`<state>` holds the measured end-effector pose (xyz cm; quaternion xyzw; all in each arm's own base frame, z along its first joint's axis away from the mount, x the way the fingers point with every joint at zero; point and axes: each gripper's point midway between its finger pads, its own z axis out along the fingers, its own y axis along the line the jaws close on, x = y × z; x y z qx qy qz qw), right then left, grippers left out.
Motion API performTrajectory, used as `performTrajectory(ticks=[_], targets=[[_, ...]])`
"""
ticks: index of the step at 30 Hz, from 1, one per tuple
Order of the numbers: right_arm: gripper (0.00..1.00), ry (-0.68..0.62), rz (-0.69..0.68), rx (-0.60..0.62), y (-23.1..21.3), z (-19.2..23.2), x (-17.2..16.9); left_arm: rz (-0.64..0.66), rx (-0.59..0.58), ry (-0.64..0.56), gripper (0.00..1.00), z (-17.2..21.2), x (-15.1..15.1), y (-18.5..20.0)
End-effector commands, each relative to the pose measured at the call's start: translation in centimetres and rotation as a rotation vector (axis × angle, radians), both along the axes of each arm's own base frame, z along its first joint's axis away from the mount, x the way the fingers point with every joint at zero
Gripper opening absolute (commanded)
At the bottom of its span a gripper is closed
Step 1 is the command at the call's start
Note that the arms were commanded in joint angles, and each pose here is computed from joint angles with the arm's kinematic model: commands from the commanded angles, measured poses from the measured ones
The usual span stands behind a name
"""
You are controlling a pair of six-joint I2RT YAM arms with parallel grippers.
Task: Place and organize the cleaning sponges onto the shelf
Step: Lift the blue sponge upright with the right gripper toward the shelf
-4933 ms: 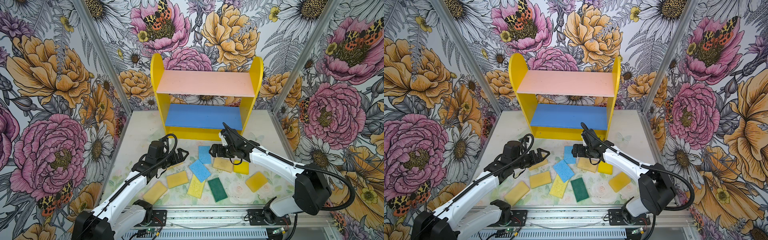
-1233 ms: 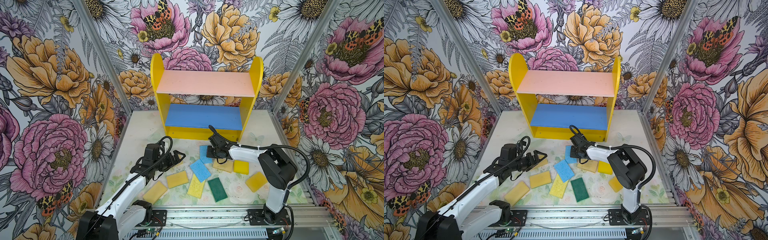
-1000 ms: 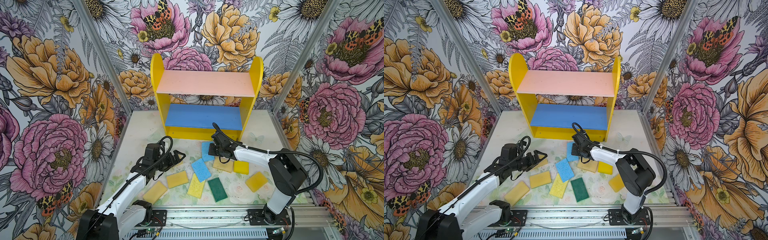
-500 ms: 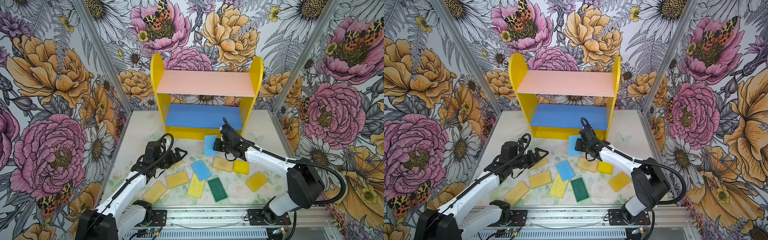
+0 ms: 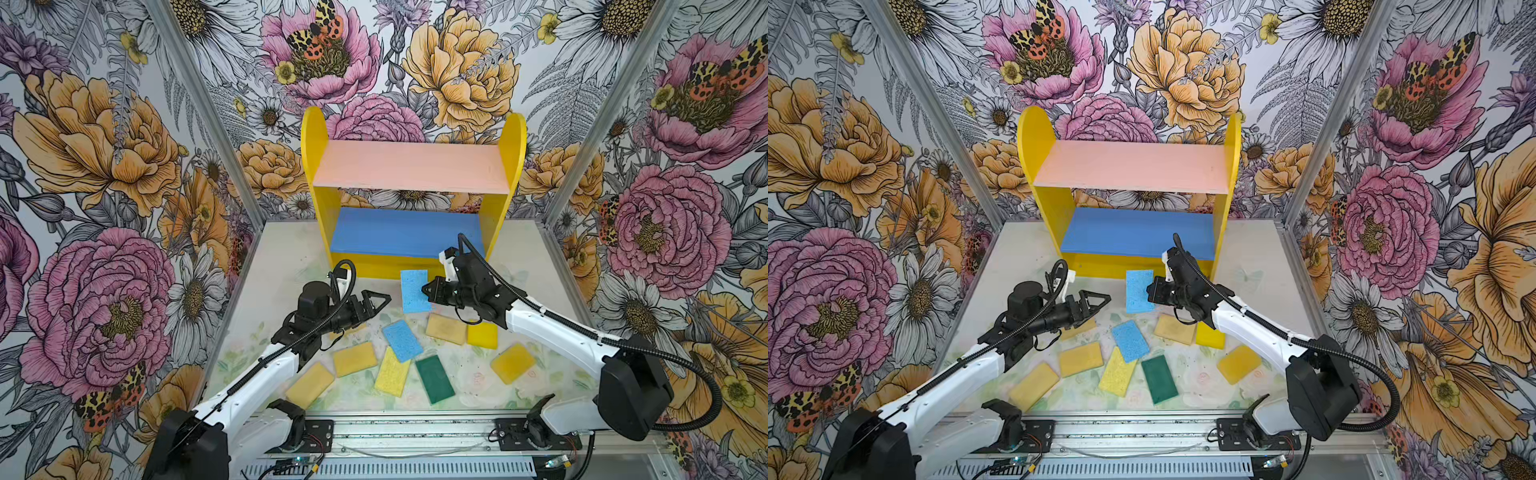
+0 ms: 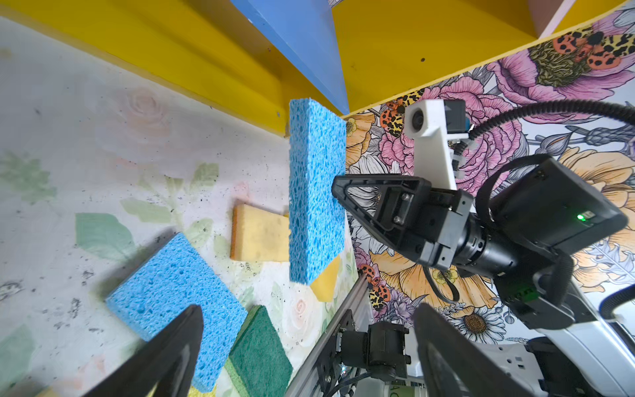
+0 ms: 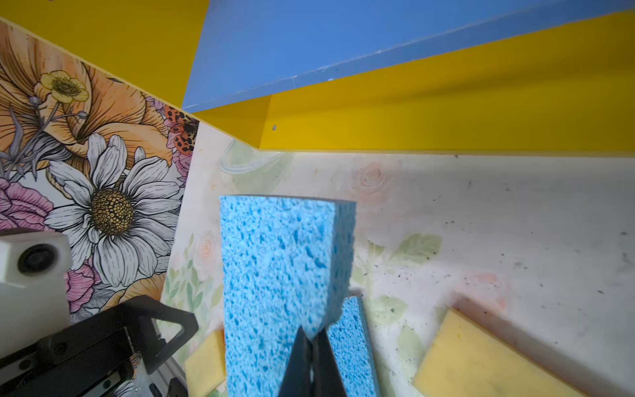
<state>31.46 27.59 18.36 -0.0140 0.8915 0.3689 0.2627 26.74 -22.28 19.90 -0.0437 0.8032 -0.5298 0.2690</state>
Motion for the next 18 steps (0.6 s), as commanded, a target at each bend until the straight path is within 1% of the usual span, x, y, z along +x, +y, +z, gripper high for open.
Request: performTrajectory(ticks=[1,3,5,8,13,14,16,18], targets=[[0.00,-0.025,0.152,0.129,2.8,3.7,-1.0,-0.023,-0.103,-0.082,0.92,3.1,0.7,-1.1],[0.00,-0.018,0.210,0.146,3.9,4.0,-1.7,-0.032,-0.123,-0.087,0.89,3.3,0.9,-1.6],[0.00,-0.023,0.239,0.153,4.5,4.3,-2.2,-0.047,-0.117,-0.084,0.87,3.1,1.0,-2.1],[0.00,-0.032,0.257,0.159,4.8,4.7,-2.5,-0.050,-0.111,-0.074,0.82,2.7,1.2,-2.5],[0.00,-0.033,0.264,0.161,4.9,4.8,-2.7,-0.040,-0.111,-0.075,0.71,2.7,1.5,-2.5],[0.00,-0.033,0.264,0.161,4.9,4.8,-2.7,-0.040,-0.113,-0.077,0.66,2.8,1.5,-2.5],[0.00,-0.032,0.266,0.162,4.9,4.8,-2.7,-0.045,-0.115,-0.082,0.53,2.9,1.5,-2.6],[0.00,-0.034,0.267,0.165,4.9,5.0,-2.8,-0.046,-0.119,-0.080,0.33,2.9,1.6,-2.7]])
